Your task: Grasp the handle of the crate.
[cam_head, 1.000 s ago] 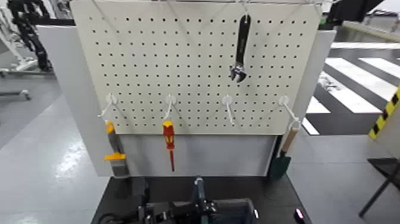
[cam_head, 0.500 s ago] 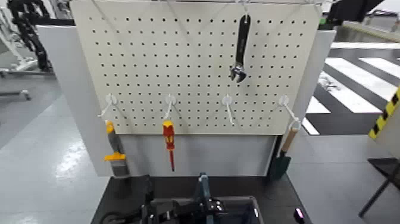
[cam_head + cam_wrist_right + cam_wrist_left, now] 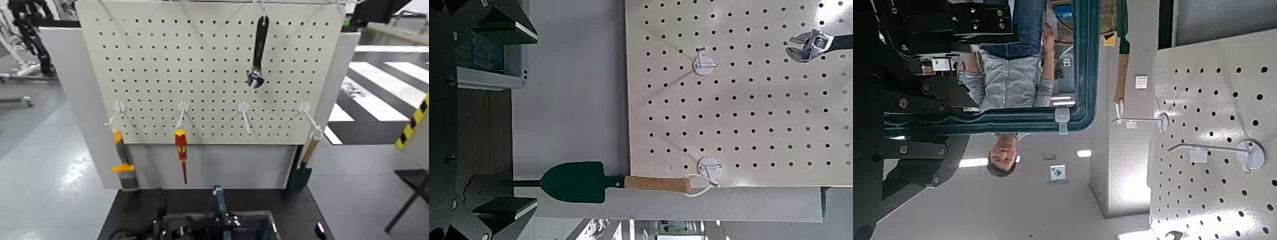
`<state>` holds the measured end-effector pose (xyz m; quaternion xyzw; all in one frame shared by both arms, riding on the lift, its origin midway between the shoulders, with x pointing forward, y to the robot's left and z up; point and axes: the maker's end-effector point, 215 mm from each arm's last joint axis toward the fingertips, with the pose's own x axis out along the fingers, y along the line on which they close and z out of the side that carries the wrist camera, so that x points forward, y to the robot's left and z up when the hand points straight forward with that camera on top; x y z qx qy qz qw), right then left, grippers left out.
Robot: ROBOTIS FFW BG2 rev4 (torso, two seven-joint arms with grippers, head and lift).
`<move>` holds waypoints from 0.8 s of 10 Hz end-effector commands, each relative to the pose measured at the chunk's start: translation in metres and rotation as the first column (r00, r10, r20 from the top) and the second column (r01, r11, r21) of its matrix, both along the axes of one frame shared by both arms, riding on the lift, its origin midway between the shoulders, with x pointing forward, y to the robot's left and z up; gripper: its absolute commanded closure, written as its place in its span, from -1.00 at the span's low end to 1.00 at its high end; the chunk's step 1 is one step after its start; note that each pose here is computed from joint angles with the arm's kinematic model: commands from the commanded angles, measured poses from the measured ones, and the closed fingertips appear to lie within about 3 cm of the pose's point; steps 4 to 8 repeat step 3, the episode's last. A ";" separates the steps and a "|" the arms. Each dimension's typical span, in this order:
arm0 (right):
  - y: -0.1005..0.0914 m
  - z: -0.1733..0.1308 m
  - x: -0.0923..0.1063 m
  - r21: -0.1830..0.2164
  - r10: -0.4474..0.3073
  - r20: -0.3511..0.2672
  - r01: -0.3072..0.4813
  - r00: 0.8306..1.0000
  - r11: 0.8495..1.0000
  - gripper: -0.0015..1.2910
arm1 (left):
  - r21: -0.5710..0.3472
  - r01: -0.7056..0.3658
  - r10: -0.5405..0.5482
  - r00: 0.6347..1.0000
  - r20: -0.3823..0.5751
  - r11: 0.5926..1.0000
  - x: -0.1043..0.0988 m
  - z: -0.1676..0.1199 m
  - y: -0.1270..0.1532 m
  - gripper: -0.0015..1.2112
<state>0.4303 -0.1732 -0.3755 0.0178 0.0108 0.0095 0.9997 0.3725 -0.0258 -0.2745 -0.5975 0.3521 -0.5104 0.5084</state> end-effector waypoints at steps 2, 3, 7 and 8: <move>0.001 0.003 0.001 -0.009 0.005 0.014 -0.005 1.000 1.000 -0.77 | -0.002 0.005 -0.005 1.000 -0.004 1.000 0.000 -0.001 -0.001 0.95; 0.001 0.002 0.001 -0.009 0.005 0.012 -0.005 1.000 1.000 -0.77 | 0.000 0.005 -0.005 1.000 -0.003 1.000 0.000 0.000 -0.001 0.95; 0.001 0.002 0.001 -0.009 0.005 0.012 -0.005 1.000 1.000 -0.77 | 0.000 0.005 -0.005 1.000 -0.003 1.000 0.000 0.000 -0.001 0.95; 0.001 0.002 0.001 -0.009 0.005 0.012 -0.005 1.000 1.000 -0.77 | 0.000 0.005 -0.005 1.000 -0.003 1.000 0.000 0.000 -0.001 0.95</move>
